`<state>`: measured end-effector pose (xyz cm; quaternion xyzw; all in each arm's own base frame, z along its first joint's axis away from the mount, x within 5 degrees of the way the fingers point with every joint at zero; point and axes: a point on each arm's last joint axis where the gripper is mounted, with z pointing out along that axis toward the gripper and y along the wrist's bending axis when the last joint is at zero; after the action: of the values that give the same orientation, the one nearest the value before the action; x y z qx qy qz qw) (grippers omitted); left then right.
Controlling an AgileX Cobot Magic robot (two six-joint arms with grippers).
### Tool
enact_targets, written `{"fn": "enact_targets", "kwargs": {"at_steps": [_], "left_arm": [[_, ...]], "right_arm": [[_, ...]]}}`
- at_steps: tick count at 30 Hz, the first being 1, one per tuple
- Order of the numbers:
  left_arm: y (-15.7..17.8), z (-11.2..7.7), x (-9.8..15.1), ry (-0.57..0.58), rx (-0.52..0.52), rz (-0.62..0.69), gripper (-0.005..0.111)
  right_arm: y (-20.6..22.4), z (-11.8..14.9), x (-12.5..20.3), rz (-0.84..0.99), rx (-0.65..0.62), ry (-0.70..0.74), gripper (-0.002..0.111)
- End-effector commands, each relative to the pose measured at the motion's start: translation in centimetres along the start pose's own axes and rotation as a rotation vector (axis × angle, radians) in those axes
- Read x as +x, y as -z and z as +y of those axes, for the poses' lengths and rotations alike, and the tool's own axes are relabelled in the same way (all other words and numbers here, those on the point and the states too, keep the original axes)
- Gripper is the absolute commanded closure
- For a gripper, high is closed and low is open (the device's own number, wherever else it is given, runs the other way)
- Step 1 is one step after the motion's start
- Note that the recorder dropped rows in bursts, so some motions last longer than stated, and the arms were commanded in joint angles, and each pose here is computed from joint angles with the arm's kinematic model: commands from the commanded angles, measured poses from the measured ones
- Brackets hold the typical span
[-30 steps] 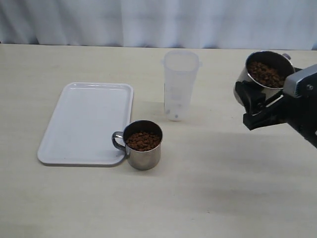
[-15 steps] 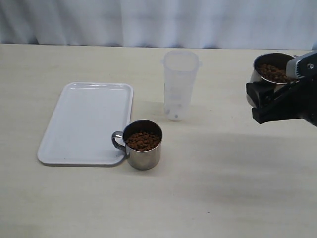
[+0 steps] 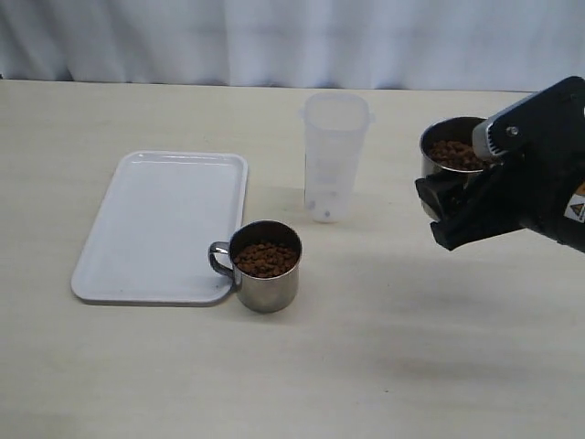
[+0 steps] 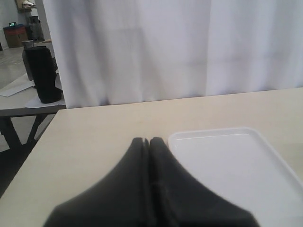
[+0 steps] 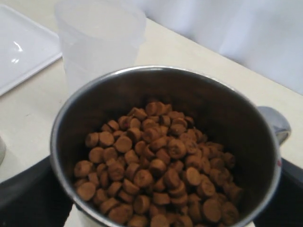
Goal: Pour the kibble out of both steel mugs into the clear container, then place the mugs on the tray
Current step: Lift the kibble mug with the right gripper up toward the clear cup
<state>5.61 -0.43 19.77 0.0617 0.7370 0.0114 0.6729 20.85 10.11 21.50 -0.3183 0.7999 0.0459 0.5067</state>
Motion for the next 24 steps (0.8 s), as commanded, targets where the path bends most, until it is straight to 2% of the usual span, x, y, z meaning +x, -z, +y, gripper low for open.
{"fn": "enact_targets", "kwargs": {"at_steps": [1, 7, 11, 14, 24], "left_arm": [[0.0, 0.0, 0.0, 0.004, 0.006, -0.008, 0.107], [0.0, 0.0, 0.0, 0.004, 0.006, -0.008, 0.107], [0.0, 0.0, 0.0, 0.004, 0.006, -0.008, 0.107], [0.0, 0.0, 0.0, 0.004, 0.006, -0.008, 0.107], [0.0, 0.0, 0.0, 0.006, 0.007, -0.008, 0.107]], "right_arm": [[0.2, -0.1, -0.5, -0.012, 0.004, 0.001, 0.104], [0.5, -0.3, -0.4, -0.016, -0.023, -0.036, 0.104], [1.0, -1.9, -0.2, 0.028, -0.006, -0.11, 0.104], [1.0, -2.2, 0.1, 0.081, 0.033, -0.092, 0.104], [1.0, -2.5, -0.7, 0.059, 0.041, -0.074, 0.104]]}}
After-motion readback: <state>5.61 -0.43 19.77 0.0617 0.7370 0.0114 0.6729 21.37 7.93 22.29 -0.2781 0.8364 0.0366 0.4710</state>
